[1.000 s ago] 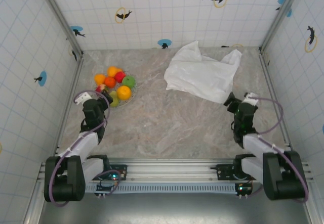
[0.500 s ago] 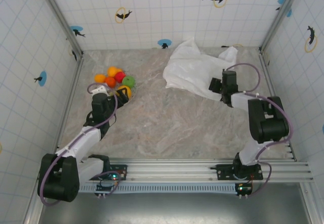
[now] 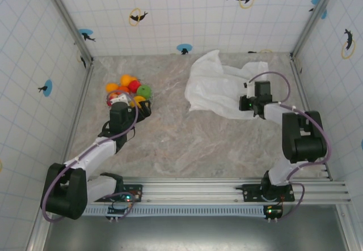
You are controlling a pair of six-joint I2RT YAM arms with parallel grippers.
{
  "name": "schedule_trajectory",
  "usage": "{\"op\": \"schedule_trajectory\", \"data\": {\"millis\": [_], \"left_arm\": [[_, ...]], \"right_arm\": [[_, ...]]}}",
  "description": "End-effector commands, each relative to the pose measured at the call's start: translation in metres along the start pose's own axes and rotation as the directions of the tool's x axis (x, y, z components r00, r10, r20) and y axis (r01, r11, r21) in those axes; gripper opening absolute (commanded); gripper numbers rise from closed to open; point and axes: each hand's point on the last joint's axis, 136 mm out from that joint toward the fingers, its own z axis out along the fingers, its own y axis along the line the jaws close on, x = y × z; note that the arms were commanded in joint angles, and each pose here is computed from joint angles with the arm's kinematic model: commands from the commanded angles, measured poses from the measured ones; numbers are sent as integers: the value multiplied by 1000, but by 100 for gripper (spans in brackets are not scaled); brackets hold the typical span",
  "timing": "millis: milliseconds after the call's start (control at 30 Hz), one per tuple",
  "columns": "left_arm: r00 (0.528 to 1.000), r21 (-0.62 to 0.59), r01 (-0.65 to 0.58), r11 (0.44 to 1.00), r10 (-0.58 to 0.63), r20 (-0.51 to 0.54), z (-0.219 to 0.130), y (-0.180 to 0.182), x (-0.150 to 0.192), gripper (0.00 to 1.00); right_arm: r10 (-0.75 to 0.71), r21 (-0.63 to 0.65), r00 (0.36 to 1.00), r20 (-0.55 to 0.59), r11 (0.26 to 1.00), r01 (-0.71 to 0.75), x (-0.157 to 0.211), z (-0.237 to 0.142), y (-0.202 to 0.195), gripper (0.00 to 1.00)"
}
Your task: Place the fruits into the plastic bag
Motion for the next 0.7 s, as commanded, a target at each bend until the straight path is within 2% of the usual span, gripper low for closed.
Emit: {"op": "schedule_trajectory", "data": {"millis": [0, 100, 167, 267, 367, 433, 500, 567, 667], "left_arm": [[1000, 37, -24, 999, 25, -14, 4, -15, -5, 97], [999, 77, -24, 997, 27, -37, 8, -28, -4, 97], [997, 93, -31, 995, 37, -64, 13, -34, 0, 97], [990, 100, -43, 994, 56, -128, 24, -41, 12, 97], [979, 98, -76, 992, 93, -181, 36, -48, 26, 97], [974, 99, -98, 990, 116, -197, 41, -52, 30, 97], [970, 94, -111, 989, 128, -208, 47, -54, 33, 98], [967, 91, -114, 989, 132, -218, 52, -54, 35, 97], [962, 94, -115, 989, 134, -239, 59, -56, 39, 98]], "right_arm": [[-195, -303, 980, 37, 932, 197, 9, -24, 66, 0], [-282, -375, 956, 77, 880, 290, 14, -37, 87, 0], [-326, -368, 943, 74, 870, 329, 17, -41, 88, 0], [-367, -215, 930, -10, 909, 357, 15, -35, 60, 0], [-346, 48, 935, -82, 935, 351, -4, -31, 15, 0], [-345, 158, 933, -101, 920, 358, -18, -29, -2, 9], [-331, 293, 933, -140, 886, 359, -32, -26, -24, 30], [-285, 414, 942, -178, 847, 334, -46, -27, -41, 40], [-238, 488, 961, -143, 827, 278, -61, -33, -46, 57]]}}
